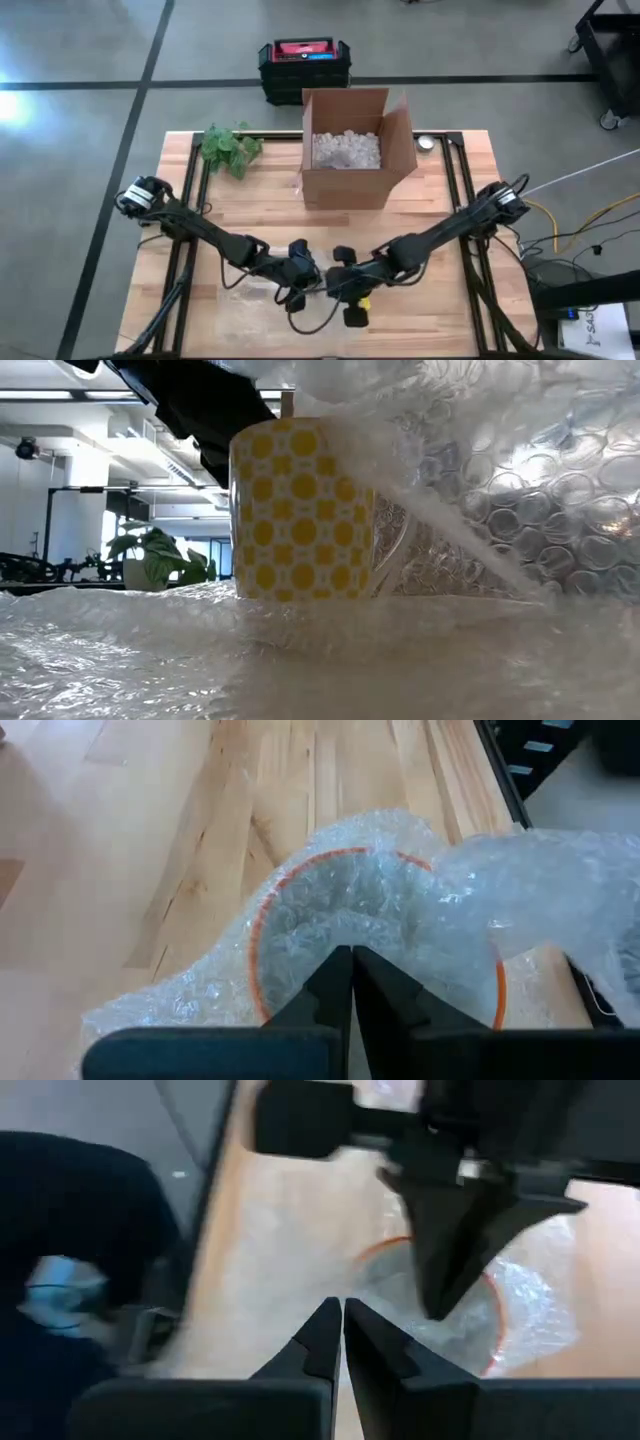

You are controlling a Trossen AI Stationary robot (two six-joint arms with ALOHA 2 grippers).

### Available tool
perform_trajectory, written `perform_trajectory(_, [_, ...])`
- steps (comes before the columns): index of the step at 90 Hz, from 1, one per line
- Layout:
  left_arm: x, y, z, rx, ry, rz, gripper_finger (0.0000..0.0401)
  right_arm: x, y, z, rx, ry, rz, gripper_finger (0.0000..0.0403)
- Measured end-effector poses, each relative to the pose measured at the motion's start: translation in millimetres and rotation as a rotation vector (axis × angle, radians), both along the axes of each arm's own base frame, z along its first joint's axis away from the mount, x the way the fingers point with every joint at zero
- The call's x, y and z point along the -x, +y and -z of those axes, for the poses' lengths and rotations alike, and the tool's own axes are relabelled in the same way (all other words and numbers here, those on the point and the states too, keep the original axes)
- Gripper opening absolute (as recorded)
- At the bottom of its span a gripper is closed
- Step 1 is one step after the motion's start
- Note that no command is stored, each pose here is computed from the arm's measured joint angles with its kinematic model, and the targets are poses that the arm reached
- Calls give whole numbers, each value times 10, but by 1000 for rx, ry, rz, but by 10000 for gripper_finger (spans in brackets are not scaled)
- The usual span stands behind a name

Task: Wrap mug
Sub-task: Wrap the yellow mug with bubble wrap

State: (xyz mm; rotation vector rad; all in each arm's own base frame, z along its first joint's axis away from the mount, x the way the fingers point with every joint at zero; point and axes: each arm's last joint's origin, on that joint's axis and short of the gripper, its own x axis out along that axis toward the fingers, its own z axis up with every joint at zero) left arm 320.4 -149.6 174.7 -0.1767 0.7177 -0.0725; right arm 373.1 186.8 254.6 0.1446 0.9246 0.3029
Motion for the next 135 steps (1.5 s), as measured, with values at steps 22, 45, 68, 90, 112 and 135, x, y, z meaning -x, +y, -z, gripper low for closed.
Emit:
perform_trajectory(22, [-2,-2,-4,3,-6,1,0,-105,186,457,74,44,-30,2])
perform_trajectory(45, [-4,-4,-9,6,-13,1,0,-161,37,439,314,-54,103,2])
perform_trajectory(68, [-4,-4,-13,6,-15,2,0,-272,-99,638,273,23,91,2])
perform_trajectory(90, [140,55,-299,30,-25,4,0,-352,-115,843,259,57,117,2])
perform_trajectory(112, [308,10,-659,89,-131,44,0,-341,-140,841,264,73,116,2])
perform_trajectory(135, [222,-49,-450,50,-89,56,0,-354,-163,837,263,69,122,2])
